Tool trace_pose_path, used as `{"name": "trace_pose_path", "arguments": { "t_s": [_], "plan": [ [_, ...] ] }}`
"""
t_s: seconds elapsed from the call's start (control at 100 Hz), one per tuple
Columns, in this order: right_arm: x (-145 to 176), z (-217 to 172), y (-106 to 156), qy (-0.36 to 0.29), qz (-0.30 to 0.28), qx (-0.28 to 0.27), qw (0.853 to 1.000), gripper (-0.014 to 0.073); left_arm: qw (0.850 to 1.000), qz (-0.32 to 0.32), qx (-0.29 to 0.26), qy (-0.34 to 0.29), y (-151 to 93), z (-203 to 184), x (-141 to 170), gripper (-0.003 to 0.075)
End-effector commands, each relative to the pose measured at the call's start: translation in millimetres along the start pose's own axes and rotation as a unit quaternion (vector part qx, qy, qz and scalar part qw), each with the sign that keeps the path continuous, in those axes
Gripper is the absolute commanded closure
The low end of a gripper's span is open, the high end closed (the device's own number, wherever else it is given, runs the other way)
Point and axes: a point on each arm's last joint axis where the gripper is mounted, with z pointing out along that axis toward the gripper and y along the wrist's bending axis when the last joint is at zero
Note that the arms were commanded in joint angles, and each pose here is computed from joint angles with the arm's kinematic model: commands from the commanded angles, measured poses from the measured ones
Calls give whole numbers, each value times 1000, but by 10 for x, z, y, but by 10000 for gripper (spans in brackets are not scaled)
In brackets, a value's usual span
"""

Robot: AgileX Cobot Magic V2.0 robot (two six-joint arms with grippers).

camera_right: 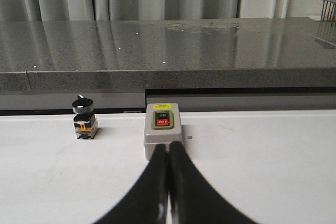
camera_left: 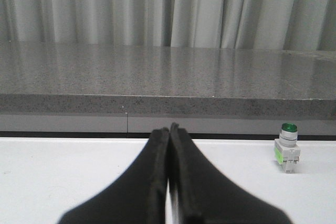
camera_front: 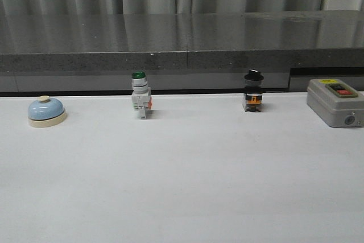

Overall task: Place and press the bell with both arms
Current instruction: 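Move the open left gripper above the light-blue service bell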

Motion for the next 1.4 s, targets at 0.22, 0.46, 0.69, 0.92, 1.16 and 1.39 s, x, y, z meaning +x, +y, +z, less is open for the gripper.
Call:
{"name": "trace_pose_path", "arguments": {
  "t_s": [0.22, 0.46, 0.69, 0.92, 1.16, 1.39],
  "plan": [
    [-126, -20, 7, -52, -4, -2, 999, 655, 999, -8, 2, -31, -39, 41, -463, 741],
    [-126, -20, 7, -52, -4, -2, 999, 655, 1000, -4, 0, -5, -75, 292, -853, 741],
    [-126, -20, 7, -52, -4, -2, 999, 655, 996, 0, -8, 85, -94, 750, -1080, 740],
    [-126, -20, 7, -52, -4, -2, 999, 655, 983, 3, -16, 184, -101, 1315, -1168, 584],
    [-126, -20, 7, -52, -4, -2, 999, 655, 966, 3, -23, 256, -96, 1899, -1125, 124],
    [-126, -20, 7, -52, -4, -2, 999, 655, 946, 0, -26, 324, -100, 2500, -984, 103]
  ]
}}
